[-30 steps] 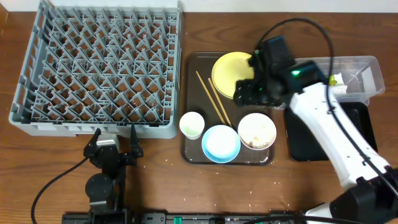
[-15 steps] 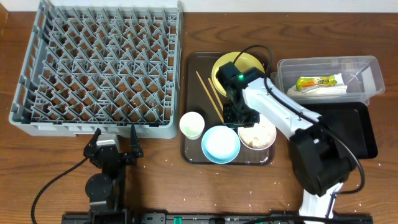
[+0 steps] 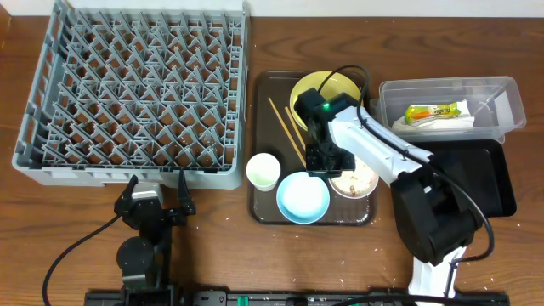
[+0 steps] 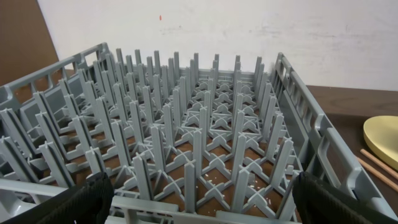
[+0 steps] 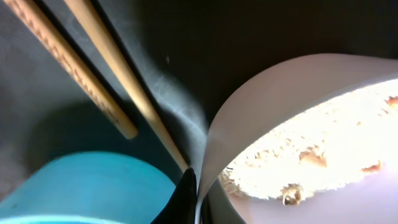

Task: Sort waste into correct bins and load items into the dishwasher
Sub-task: 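Grasp the pink bowl of rice with the right gripper, then tip the pink bowl over the black tray to dump the rice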

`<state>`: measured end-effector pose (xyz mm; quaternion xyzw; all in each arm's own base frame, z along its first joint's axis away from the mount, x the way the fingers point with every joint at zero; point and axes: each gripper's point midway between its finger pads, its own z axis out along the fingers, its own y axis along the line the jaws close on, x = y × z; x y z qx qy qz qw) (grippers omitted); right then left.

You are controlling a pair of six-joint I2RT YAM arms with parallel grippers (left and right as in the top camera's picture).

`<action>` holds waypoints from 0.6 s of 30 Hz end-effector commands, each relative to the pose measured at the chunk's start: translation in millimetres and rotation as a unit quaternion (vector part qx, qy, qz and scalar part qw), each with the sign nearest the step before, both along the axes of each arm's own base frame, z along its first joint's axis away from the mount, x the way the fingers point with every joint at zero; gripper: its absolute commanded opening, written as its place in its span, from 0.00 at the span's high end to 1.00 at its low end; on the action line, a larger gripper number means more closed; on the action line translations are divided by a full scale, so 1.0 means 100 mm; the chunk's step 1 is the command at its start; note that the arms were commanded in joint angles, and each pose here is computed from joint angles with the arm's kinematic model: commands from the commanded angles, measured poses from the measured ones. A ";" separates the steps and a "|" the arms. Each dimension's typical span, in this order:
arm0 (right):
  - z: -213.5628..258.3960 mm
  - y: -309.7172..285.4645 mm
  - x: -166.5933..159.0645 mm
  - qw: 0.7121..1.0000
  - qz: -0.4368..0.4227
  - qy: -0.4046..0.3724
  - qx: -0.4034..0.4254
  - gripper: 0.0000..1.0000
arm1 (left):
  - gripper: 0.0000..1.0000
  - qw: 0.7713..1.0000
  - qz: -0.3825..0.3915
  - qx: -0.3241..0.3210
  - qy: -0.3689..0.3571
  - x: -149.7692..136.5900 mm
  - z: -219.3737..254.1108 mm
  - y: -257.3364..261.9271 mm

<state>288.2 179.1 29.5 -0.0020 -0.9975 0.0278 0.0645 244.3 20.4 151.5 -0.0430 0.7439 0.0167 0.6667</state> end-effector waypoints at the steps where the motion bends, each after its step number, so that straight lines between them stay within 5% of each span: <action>1: 0.47 -0.03 0.08 0.998 0.034 -0.049 0.032 0.99 | 0.07 1.000 0.002 0.005 0.024 -0.01 -0.16 0.01; 11: 1.61 -0.36 -0.03 0.972 0.076 -0.160 0.155 0.99 | 0.07 1.000 0.002 0.005 0.024 -0.01 -0.15 0.01; 18: 1.59 -0.90 -0.18 0.932 0.039 -0.188 0.308 0.99 | 0.07 1.000 0.002 0.005 0.024 -0.01 -0.15 0.01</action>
